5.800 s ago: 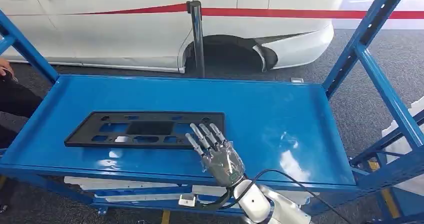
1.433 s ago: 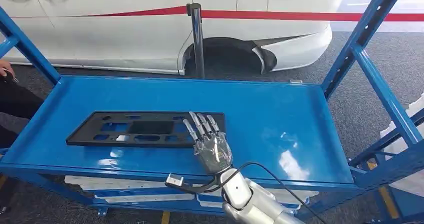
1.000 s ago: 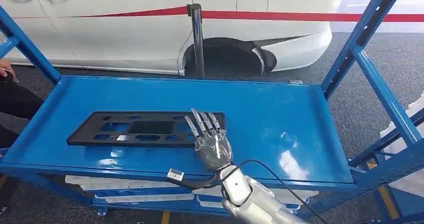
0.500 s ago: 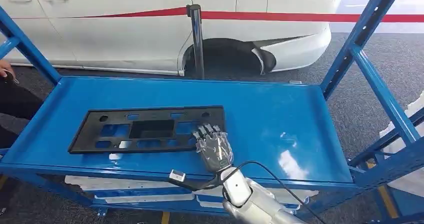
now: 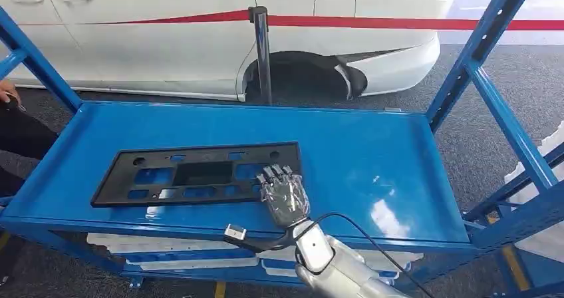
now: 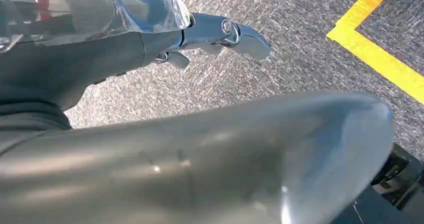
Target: Take the parts from the cabinet and place them on the table.
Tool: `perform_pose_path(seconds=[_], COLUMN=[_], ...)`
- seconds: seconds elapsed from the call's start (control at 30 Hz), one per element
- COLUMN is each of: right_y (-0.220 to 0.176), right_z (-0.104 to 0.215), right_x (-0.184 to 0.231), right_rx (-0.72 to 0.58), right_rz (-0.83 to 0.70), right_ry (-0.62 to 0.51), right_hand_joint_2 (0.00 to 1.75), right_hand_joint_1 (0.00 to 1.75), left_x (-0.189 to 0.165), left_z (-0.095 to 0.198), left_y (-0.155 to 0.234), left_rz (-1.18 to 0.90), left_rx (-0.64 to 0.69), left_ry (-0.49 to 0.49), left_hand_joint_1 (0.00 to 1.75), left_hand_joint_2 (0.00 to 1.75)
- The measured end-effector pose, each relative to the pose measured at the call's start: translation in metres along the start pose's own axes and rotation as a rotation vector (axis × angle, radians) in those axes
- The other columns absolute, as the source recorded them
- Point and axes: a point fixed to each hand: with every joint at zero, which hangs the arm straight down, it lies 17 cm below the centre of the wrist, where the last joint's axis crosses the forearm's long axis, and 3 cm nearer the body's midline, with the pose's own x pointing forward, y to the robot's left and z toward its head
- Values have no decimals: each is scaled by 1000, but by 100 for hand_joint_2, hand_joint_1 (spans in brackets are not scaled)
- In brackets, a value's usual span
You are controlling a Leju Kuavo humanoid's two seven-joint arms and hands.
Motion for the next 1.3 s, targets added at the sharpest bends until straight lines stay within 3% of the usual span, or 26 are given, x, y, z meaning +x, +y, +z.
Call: perform_pose_path(seconds=[0.03, 0.1, 0.17, 0.63, 0.97, 1.13, 1.3], right_y=[1, 1, 1, -12, -48, -89, -176], right_z=[0, 0, 0, -10, -18, -18, -21], right_x=[-1, 0, -1, 1, 12, 8, -20], right_rx=[1, 1, 2, -26, -107, -191, -370], right_rz=[0, -3, -9, -41, -185, -374, -606], right_ry=[2, 0, 3, 2, 9, 51, 77], right_hand_joint_2=[175, 175, 175, 175, 175, 175, 175], right_hand_joint_1=[148, 148, 166, 175, 175, 175, 175], left_x=[0, 1, 1, 0, -4, -7, -13], left_z=[0, 0, 0, 0, 0, 1, 2], left_y=[0, 0, 0, 0, -3, -6, -12], left_rz=[2, 3, 2, 7, 32, 50, 73], left_rx=[0, 0, 0, 2, 3, 6, 6], left_ry=[-1, -2, -2, -1, 6, 5, 13], left_hand_joint_1=[0, 0, 0, 0, 0, 0, 0], left_hand_joint_2=[0, 0, 0, 0, 0, 0, 0])
